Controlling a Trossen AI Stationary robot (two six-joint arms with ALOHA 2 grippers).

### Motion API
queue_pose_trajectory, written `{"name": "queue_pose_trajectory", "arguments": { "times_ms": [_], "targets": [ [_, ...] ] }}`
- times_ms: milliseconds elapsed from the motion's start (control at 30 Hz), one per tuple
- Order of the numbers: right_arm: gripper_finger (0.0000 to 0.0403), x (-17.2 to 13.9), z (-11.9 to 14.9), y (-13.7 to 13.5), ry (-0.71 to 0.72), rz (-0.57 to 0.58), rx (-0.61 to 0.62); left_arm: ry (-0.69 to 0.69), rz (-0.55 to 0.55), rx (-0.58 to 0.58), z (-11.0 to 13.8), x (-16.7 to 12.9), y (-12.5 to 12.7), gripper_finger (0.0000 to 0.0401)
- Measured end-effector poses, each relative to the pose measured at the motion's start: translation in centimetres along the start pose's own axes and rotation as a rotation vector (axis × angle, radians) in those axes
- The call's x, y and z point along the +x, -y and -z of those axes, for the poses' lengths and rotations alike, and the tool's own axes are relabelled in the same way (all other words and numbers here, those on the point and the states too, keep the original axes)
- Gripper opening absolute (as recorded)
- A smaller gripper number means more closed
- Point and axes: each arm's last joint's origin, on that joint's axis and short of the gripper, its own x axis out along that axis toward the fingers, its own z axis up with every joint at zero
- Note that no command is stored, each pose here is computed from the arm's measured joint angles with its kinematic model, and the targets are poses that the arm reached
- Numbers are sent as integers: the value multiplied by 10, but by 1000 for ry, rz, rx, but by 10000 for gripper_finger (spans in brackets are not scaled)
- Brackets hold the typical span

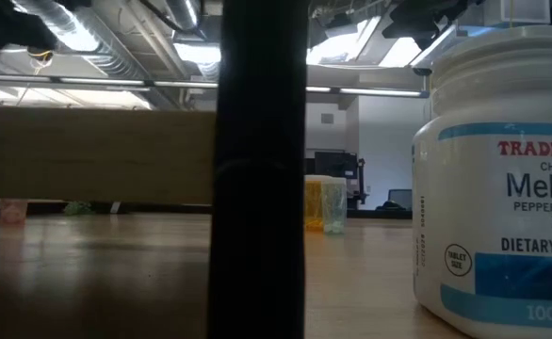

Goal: Pick and place medicine bottles onto shelf by color
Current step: Put the bottom left big orange pill bottle on the shelf

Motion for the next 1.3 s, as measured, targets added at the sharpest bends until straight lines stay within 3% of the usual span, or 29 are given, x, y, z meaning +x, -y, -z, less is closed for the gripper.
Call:
{"name": "queue_pose_trajectory", "arguments": {
  "times_ms": [267,733,933,1133,1300],
  "targets": [
    [174,0,0,0,0,0,1,15,49,8,27,3,30,200],
    [174,0,0,0,1,0,1,-1,84,-132,64,6,55,200],
    [174,0,0,0,1,0,1,25,71,-195,71,7,58,200],
    [174,0,0,0,1,0,-98,20,-8,-261,75,7,51,200],
    [174,0,0,0,1,0,-103,31,-64,-313,76,7,46,200]
  ]
}}
